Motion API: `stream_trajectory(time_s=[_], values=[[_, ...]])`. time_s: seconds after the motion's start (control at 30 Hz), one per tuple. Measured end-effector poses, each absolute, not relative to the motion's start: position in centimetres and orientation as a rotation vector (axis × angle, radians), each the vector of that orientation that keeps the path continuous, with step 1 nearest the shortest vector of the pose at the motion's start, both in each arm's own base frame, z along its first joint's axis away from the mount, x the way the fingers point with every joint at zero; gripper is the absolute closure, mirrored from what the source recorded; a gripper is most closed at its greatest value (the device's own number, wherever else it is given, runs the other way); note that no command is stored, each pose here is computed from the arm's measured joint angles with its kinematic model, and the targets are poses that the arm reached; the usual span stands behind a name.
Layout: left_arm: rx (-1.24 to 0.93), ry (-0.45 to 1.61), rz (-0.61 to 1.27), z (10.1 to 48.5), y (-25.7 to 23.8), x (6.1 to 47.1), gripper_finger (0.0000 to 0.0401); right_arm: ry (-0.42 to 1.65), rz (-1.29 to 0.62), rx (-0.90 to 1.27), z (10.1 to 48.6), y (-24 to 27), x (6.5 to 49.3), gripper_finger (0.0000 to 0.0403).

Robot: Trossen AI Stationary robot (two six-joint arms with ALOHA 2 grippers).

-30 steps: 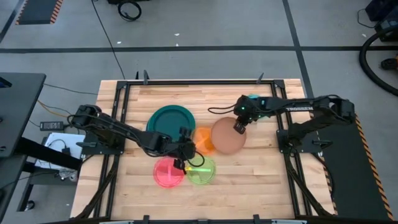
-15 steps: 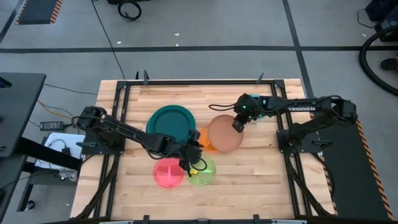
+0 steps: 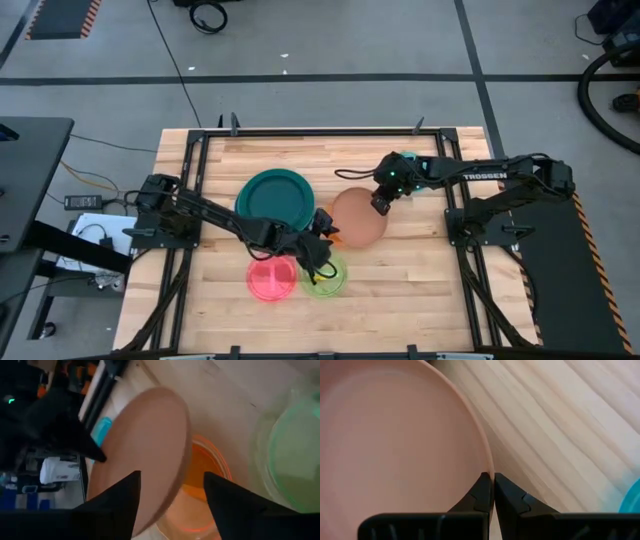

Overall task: Stack plastic plates
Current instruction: Stack the brown plate on the dark blue plate

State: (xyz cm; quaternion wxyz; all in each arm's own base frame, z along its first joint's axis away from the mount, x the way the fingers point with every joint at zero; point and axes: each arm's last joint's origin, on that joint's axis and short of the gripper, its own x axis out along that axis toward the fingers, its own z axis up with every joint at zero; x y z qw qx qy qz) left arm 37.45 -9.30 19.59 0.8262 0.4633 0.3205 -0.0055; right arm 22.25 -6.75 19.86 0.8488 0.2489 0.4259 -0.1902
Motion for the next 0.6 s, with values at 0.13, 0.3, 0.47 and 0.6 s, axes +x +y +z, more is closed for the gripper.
stream_trajectory(time_s=[0.13, 0.3, 0.47, 0.6], values=[[1.07, 0.712, -0.021, 19.2, -9.4, 38.7, 0.0178, 0.878, -0.383, 0.533, 20.0, -6.8, 22.4, 0.0383], [1.28, 0.768, -0.042, 18.0, -9.3, 39.5, 0.0195, 0.881, -0.369, 0.534, 20.0, -6.4, 22.5, 0.0383], [1.388, 0.82, -0.055, 17.8, -8.7, 39.5, 0.0222, 0.883, -0.342, 0.523, 20.0, -6.0, 22.7, 0.0383], [1.444, 0.823, -0.058, 17.9, -8.6, 39.5, 0.0258, 0.879, -0.339, 0.519, 20.0, -5.9, 22.7, 0.0383]])
